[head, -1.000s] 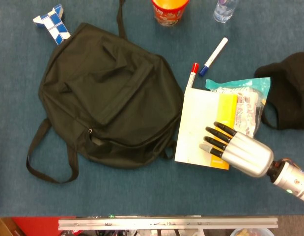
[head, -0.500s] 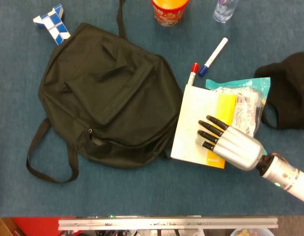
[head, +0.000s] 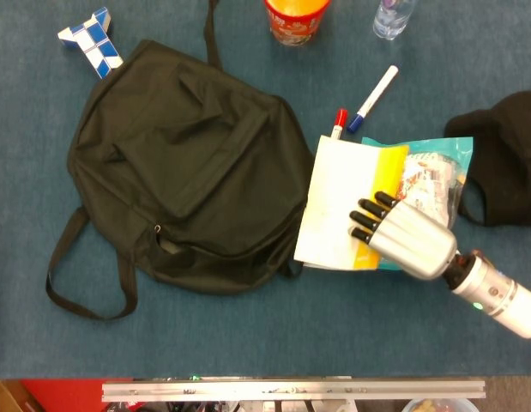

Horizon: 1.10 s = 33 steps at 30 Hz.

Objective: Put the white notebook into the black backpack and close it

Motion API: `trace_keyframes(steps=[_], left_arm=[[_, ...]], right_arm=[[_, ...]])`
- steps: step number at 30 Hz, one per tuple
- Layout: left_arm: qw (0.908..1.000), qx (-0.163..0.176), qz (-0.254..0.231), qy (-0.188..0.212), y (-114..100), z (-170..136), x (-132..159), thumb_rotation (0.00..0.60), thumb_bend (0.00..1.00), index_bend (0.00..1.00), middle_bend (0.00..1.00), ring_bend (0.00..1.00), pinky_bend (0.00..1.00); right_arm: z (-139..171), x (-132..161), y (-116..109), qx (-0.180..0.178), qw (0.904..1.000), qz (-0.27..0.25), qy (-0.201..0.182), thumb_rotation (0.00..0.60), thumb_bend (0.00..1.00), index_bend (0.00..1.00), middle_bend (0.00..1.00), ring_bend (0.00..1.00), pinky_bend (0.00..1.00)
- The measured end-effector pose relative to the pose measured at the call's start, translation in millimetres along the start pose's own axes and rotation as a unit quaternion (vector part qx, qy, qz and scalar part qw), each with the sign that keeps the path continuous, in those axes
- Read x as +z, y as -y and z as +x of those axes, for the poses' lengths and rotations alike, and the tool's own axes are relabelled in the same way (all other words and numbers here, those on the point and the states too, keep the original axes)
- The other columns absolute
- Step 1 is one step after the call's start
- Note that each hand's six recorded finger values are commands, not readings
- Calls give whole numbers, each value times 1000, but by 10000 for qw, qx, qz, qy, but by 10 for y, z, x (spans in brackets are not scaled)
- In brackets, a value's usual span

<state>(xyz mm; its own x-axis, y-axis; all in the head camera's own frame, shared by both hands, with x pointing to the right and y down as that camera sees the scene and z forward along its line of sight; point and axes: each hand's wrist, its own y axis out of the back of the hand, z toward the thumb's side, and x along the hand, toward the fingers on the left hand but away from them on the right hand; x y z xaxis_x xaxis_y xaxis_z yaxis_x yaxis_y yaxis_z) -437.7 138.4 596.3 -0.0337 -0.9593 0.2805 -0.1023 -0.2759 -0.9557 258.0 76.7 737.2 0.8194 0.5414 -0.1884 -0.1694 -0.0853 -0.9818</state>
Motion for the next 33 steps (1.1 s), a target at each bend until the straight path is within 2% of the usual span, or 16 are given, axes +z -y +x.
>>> trace_keyframes(steps=[4,8,13,20,29,33], left_arm=[[9999,15,77,146,-31,64,51,600,199,242,243,255,229],[9994,-26,146,322,-36,137,122,600,200,242,243,255,229],[9977,-149,258,610,-26,245,244,600,199,242,243,255,229],[9931,-324,414,1051,-2,381,440,600,199,244,243,255,229],[9797,-675,415,1839,103,509,830,600,199,249,243,258,230],[9686,-919,331,2284,180,527,1061,600,199,249,243,258,230]], right_arm=[[-64,-138,-72,-206,9997,42,135,600,494,777,584,474,604],[-106,-257,-153,-379,9988,79,297,600,511,826,628,488,606],[-148,-477,-318,-661,9960,227,556,600,512,856,653,508,614],[-157,-739,-577,-967,9915,489,714,600,512,865,660,518,626],[-107,-1022,-1019,-1424,9825,745,940,600,511,865,660,519,626],[-50,-1184,-1215,-1563,9774,882,1120,600,510,865,660,518,626]])
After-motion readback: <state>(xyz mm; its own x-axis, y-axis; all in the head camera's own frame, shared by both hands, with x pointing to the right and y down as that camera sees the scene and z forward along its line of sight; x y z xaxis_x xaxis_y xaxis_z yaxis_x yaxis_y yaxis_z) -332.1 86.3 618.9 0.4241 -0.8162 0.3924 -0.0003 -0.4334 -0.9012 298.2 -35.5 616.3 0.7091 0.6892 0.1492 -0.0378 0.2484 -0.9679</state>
